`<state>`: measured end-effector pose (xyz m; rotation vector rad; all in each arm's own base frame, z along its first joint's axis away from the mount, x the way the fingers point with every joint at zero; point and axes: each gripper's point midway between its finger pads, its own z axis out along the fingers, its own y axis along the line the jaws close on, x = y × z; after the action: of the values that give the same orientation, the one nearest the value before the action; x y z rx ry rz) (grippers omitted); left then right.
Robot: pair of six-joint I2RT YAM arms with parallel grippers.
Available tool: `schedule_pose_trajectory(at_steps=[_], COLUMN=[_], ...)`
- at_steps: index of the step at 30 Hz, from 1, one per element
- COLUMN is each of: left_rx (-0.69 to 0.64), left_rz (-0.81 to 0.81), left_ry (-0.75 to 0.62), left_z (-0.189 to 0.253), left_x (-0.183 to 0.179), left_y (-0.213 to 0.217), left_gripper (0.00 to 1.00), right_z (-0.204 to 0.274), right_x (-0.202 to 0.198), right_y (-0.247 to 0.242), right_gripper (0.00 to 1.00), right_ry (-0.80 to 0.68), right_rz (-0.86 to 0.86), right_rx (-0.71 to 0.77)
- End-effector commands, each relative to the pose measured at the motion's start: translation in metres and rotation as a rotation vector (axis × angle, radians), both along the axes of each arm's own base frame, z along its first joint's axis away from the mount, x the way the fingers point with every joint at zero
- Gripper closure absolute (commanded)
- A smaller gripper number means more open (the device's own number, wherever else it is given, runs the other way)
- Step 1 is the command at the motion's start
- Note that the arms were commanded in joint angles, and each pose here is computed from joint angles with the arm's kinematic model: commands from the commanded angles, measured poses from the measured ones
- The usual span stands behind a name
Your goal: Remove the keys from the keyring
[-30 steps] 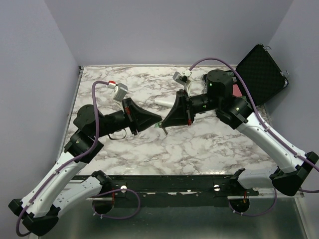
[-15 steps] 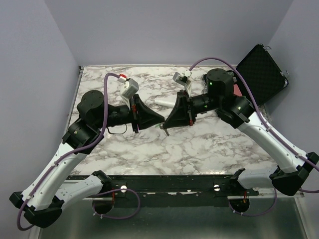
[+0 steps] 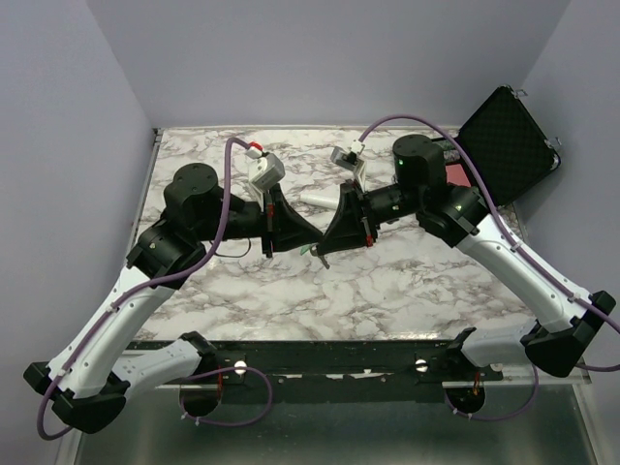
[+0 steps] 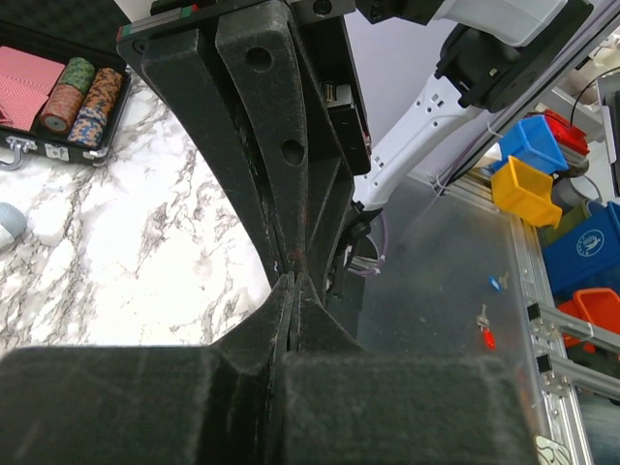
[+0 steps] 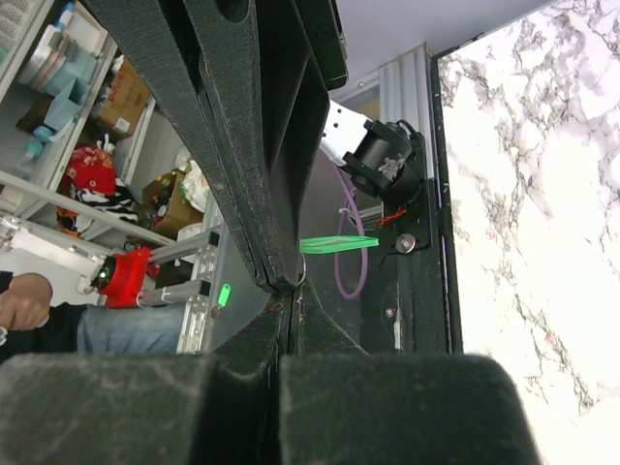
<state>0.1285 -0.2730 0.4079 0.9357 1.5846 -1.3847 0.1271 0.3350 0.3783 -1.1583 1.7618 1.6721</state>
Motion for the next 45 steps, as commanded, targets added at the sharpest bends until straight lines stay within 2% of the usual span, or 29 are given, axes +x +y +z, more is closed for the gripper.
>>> schedule_pose_trajectory(at_steps=[1, 3, 5, 7, 9, 11, 14, 16, 21, 28, 33, 37, 45], left_rx=[0.028, 0.04, 0.048, 0.039, 0.018, -0.015, -0.079, -0.121, -0.177, -0.328, -0.46, -0.458, -0.409], left_rz=[-0.054, -0.002, 0.06, 0.123, 0.178, 0.231, 0.284, 0.314, 0.371, 0.427, 0.479, 0.472, 0.341], left_ry=[0.033, 0.041, 0.045, 0.036, 0.022, 0.0, -0.032, -0.052, -0.032, 0.051, 0.136, 0.17, 0.161], left_z=[-0.005, -0.005, -0.001, 0.009, 0.019, 0.03, 0.049, 0.059, 0.06, 0.044, 0.033, 0.026, 0.017], left_x=[-0.008, -0.001, 0.007, 0.013, 0.016, 0.017, 0.013, 0.011, 0.007, 0.001, 0.006, 0.008, 0.002], left_y=[-0.005, -0.003, 0.0, 0.005, 0.012, 0.019, 0.031, 0.038, 0.051, 0.064, 0.072, 0.068, 0.045], left_gripper=[1.0, 0.98, 0.87, 0.59, 0.36, 0.23, 0.11, 0.08, 0.1, 0.13, 0.09, 0.08, 0.09], right_z=[0.01, 0.008, 0.006, 0.005, 0.004, 0.004, 0.006, 0.009, 0.018, 0.03, 0.023, 0.015, 0.004], right_x=[0.008, 0.009, 0.008, 0.007, 0.006, 0.004, 0.001, 0.001, 0.0, -0.003, -0.003, -0.005, -0.013], right_y=[0.01, 0.009, 0.008, 0.006, 0.005, 0.003, 0.001, 0.0, -0.001, -0.001, 0.001, 0.003, 0.008], right_gripper=[0.99, 0.99, 0.99, 0.99, 0.99, 0.99, 0.99, 0.99, 0.99, 0.99, 0.99, 0.99, 0.99], right_ry=[-0.064, -0.066, -0.067, -0.071, -0.072, -0.071, -0.073, -0.077, -0.09, -0.083, -0.061, -0.038, -0.01], right_rz=[-0.018, -0.022, -0.029, -0.034, -0.039, -0.041, -0.042, -0.045, -0.049, -0.062, -0.067, -0.049, 0.007], right_rx=[0.035, 0.032, 0.029, 0.029, 0.031, 0.036, 0.041, 0.047, 0.064, 0.131, 0.161, 0.145, 0.13])
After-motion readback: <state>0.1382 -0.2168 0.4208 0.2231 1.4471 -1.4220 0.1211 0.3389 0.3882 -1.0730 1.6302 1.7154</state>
